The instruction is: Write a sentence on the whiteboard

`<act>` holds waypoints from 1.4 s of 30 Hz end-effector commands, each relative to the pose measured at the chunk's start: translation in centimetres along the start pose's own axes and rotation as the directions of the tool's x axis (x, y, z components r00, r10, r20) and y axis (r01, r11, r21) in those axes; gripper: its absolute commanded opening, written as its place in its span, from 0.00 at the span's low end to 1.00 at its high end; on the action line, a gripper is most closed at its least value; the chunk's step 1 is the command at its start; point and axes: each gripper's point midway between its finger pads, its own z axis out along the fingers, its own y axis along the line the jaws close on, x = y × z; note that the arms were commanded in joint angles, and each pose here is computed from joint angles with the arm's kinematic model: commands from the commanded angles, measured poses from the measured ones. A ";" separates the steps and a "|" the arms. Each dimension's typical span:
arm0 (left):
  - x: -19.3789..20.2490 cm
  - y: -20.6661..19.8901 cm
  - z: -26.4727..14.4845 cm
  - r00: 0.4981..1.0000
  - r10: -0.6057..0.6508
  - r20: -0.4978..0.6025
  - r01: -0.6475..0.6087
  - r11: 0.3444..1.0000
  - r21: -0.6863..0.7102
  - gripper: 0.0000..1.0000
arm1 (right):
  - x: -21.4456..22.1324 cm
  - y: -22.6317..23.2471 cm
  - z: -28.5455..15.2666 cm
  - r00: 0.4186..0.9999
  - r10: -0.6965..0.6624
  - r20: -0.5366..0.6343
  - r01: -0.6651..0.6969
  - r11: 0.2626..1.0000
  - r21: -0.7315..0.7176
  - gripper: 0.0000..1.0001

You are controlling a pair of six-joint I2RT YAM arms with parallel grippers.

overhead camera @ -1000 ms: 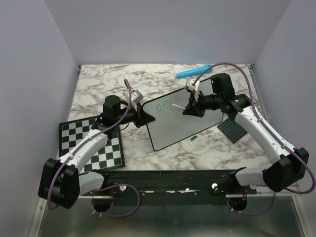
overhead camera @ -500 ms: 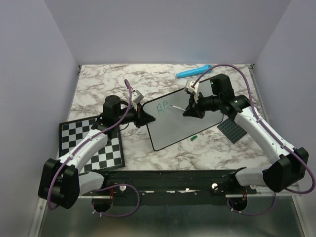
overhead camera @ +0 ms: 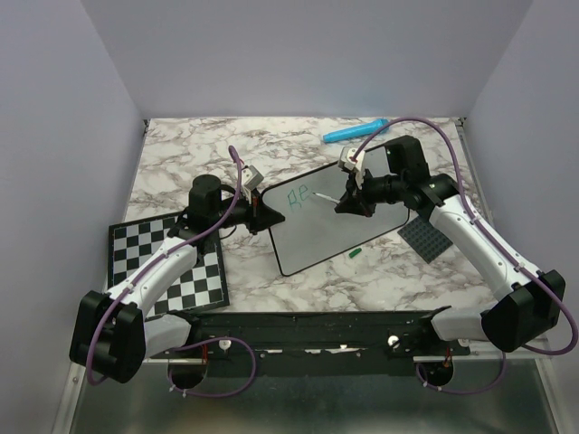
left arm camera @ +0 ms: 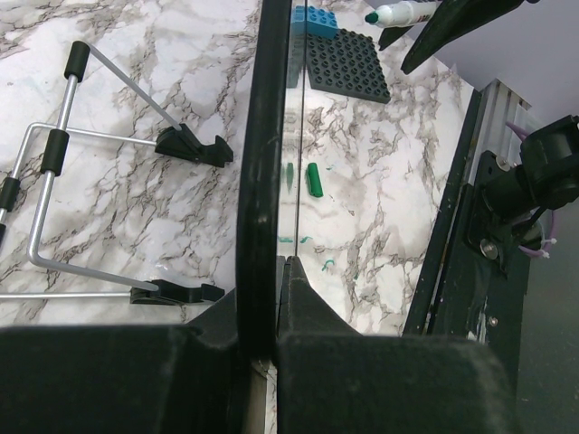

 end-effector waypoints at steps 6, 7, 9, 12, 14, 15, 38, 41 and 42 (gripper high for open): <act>5.0 3.0 -0.6 0.989 -0.022 -0.147 0.001 0.990 -0.143 0.00 | 0.9 -0.3 0.0 1.000 -0.024 -0.019 0.025 1.000 0.015 0.00; 5.0 3.0 -0.6 0.989 -0.022 -0.148 0.001 0.990 -0.142 0.00 | 0.9 -0.3 0.0 0.999 -0.030 -0.018 0.031 0.999 0.012 0.01; 5.0 3.0 -0.6 0.989 -0.022 -0.148 0.001 0.990 -0.142 0.00 | 0.9 -0.3 0.1 0.999 -0.031 -0.017 0.031 0.999 0.007 0.01; 4.9 3.0 -0.6 0.989 -0.022 -0.148 0.001 0.990 -0.142 0.00 | 0.7 -0.3 0.2 0.999 -0.031 -0.012 0.031 1.000 0.001 0.00; 4.9 2.9 -0.6 0.989 -0.021 -0.148 0.000 0.990 -0.140 0.00 | 0.6 -0.4 0.2 1.000 -0.029 -0.008 0.030 1.000 0.002 0.01; 4.9 2.9 -0.6 0.989 -0.020 -0.147 -0.001 0.990 -0.140 0.00 | 0.6 -0.4 0.3 1.000 -0.028 -0.008 0.028 1.000 0.002 0.00; 4.8 2.8 -0.6 0.989 -0.016 -0.145 -0.005 0.990 -0.140 0.00 | 0.5 -2.2 0.9 0.999 0.046 -0.012 -0.045 0.996 0.078 0.01; 4.8 2.8 -0.5 0.989 -0.016 -0.145 -0.004 0.990 -0.138 0.00 | 0.5 -2.3 0.8 0.999 0.049 -0.011 -0.047 0.995 0.086 0.00; 4.8 2.8 -0.5 0.989 -0.014 -0.145 -0.006 0.991 -0.137 0.00 | 0.5 -2.4 0.7 0.999 0.048 -0.012 -0.046 0.995 0.093 0.00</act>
